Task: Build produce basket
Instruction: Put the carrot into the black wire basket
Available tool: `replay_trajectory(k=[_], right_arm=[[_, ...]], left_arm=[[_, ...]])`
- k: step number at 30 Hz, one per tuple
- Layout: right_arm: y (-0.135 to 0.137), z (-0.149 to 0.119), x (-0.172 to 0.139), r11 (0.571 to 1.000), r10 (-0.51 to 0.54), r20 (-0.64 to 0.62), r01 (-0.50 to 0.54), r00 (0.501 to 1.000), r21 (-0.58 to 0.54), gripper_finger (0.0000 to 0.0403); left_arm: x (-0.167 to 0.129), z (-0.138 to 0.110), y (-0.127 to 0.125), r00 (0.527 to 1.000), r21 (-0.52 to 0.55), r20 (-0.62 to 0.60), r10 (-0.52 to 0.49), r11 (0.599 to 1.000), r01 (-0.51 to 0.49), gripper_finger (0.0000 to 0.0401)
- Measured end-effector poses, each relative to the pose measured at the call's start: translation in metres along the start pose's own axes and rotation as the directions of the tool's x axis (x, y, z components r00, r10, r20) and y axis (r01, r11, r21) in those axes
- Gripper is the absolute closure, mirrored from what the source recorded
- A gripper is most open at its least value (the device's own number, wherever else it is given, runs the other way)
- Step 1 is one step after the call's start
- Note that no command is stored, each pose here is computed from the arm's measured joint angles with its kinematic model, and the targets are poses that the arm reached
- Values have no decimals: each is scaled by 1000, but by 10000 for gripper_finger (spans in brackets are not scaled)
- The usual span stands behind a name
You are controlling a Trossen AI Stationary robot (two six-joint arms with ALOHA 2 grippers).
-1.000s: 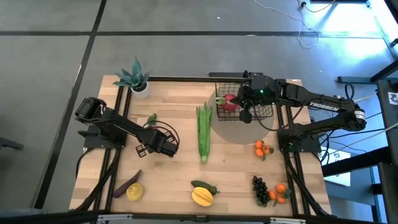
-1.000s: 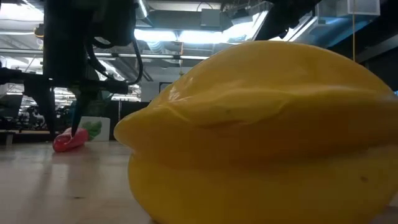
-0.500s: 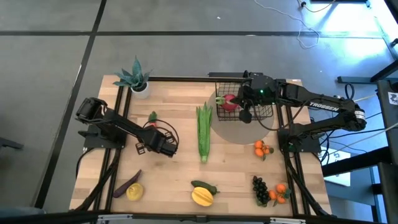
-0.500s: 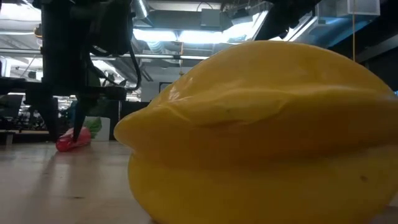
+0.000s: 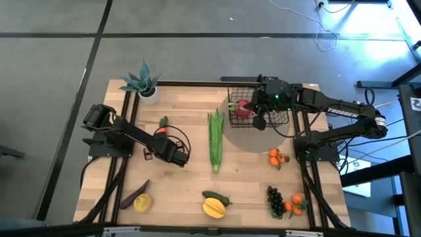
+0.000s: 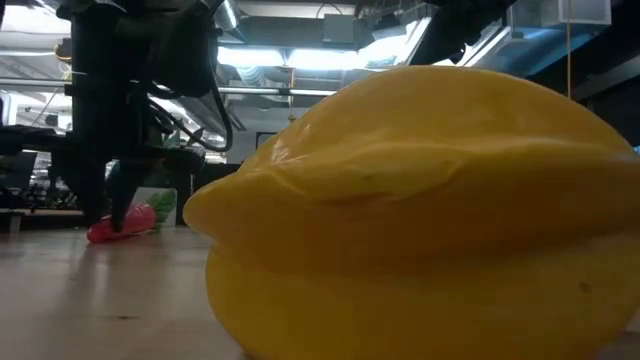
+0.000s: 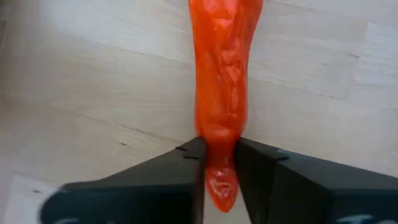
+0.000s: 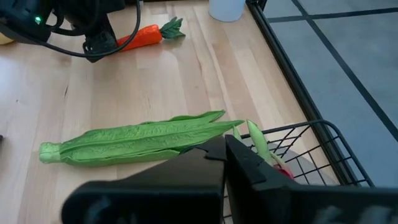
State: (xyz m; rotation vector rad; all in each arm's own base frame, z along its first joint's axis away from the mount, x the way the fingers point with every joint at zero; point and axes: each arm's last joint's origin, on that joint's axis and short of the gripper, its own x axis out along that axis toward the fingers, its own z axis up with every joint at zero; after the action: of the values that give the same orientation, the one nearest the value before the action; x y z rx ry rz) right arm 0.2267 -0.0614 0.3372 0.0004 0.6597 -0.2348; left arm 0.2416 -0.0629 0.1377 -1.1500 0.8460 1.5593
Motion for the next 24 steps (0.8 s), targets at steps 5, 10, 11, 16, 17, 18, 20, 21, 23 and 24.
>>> replay_trajectory(k=[5, 10, 11, 16, 17, 18, 20, 21, 23, 24], right_arm=[[0, 0, 0, 1000, 0, 0, 0, 1000, 0, 403], [0, 0, 0, 1000, 0, 0, 0, 1000, 0, 403], [0, 0, 0, 1000, 0, -1, 0, 1000, 0, 403], [0, 0, -4, 1000, 0, 11, 0, 1000, 0, 403], [0, 0, -7, 1000, -1, 18, 1, 1000, 0, 403], [0, 0, -10, 1000, -2, 27, 2, 1000, 0, 403], [0, 1, -17, 1000, -7, 48, 7, 999, 0, 403], [-1, 1, -21, 1000, -18, 59, 18, 998, 1, 403], [-1, 1, -28, 999, -41, 80, 41, 996, 3, 403], [-2, 1, -31, 999, -52, 87, 52, 995, 5, 403]], left_arm=[[-1, -1, 0, 1000, 51, -5, -10, 999, 10, 391], [-17, -2, -10, 996, 195, -26, -81, 977, 84, 398], [-23, -2, -13, 994, 226, -29, -106, 968, 110, 398], [-52, -2, -31, 974, 390, -28, -227, 894, 220, 399], [-58, -1, -35, 967, 421, -18, -253, 876, 237, 400], [-64, 0, -38, 961, 451, -7, -278, 857, 251, 400], [-76, 4, -48, 944, 494, 7, -330, 822, 284, 400], [-81, 7, -52, 935, 515, 21, -353, 805, 292, 400], [-92, 14, -61, 916, 562, 52, -397, 770, 302, 400], [-97, 18, -66, 907, 586, 68, -415, 753, 300, 401]])
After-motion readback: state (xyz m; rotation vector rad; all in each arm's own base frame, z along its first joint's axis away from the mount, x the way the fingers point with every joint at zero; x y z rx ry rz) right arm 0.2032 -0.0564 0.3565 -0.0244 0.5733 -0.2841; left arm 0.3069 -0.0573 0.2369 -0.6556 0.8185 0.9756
